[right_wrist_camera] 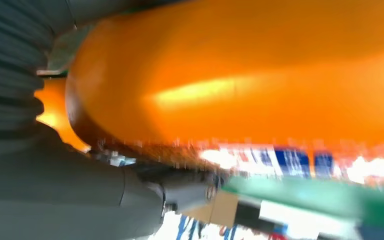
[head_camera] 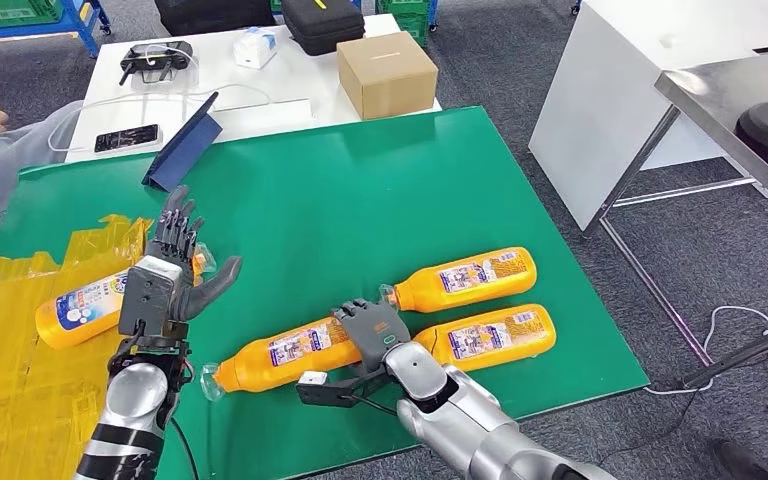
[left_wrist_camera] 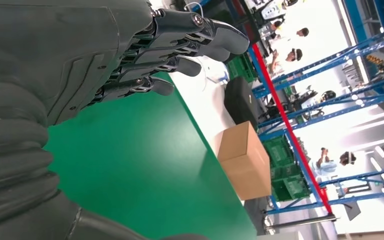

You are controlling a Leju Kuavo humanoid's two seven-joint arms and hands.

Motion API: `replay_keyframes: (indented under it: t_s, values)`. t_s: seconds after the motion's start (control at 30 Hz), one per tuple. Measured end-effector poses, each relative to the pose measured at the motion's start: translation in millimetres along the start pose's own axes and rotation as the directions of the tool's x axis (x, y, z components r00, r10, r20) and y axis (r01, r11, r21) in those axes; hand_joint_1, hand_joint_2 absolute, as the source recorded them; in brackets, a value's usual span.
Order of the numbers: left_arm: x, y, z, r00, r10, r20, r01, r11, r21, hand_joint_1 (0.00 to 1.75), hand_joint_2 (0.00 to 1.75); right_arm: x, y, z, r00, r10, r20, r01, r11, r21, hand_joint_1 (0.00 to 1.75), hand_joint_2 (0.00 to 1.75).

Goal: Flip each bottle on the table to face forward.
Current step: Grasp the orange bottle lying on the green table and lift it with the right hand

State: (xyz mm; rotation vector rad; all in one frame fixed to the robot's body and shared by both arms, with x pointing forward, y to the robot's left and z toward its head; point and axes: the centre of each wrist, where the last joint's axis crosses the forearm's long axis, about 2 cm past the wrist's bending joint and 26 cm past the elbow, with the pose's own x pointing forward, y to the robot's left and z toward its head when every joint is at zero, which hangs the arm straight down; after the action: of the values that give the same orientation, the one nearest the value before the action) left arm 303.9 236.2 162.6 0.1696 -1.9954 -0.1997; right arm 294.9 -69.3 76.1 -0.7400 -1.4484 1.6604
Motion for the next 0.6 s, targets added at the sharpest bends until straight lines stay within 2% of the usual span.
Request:
replay_keyframes:
  t_s: [0.17, 0.3, 0.4, 0.6]
  values:
    - [7, 3, 4, 1.0, 0.003, 0.024, -0.004, 1.0, 0.023, 0.0, 1.75, 9, -3, 13, 0.999, -0.035, 0.024, 0.04, 0.976, -0.216, 1.75, 1.75]
    - [9, 4, 5, 1.0, 0.002, 0.031, -0.003, 0.999, 0.035, 0.0, 1.75, 15, -15, 23, 0.996, -0.076, 0.055, 0.092, 0.903, -0.42, 1.75, 1.75]
    - [9, 4, 7, 1.0, -0.004, 0.031, 0.003, 0.999, 0.035, 0.0, 1.75, 14, -21, 27, 0.992, -0.116, 0.055, 0.129, 0.867, -0.481, 1.75, 1.75]
    - [10, 2, 7, 0.999, -0.006, 0.032, 0.005, 0.999, 0.035, 0.0, 1.75, 10, -25, 32, 0.989, -0.143, 0.043, 0.144, 0.843, -0.518, 1.75, 1.75]
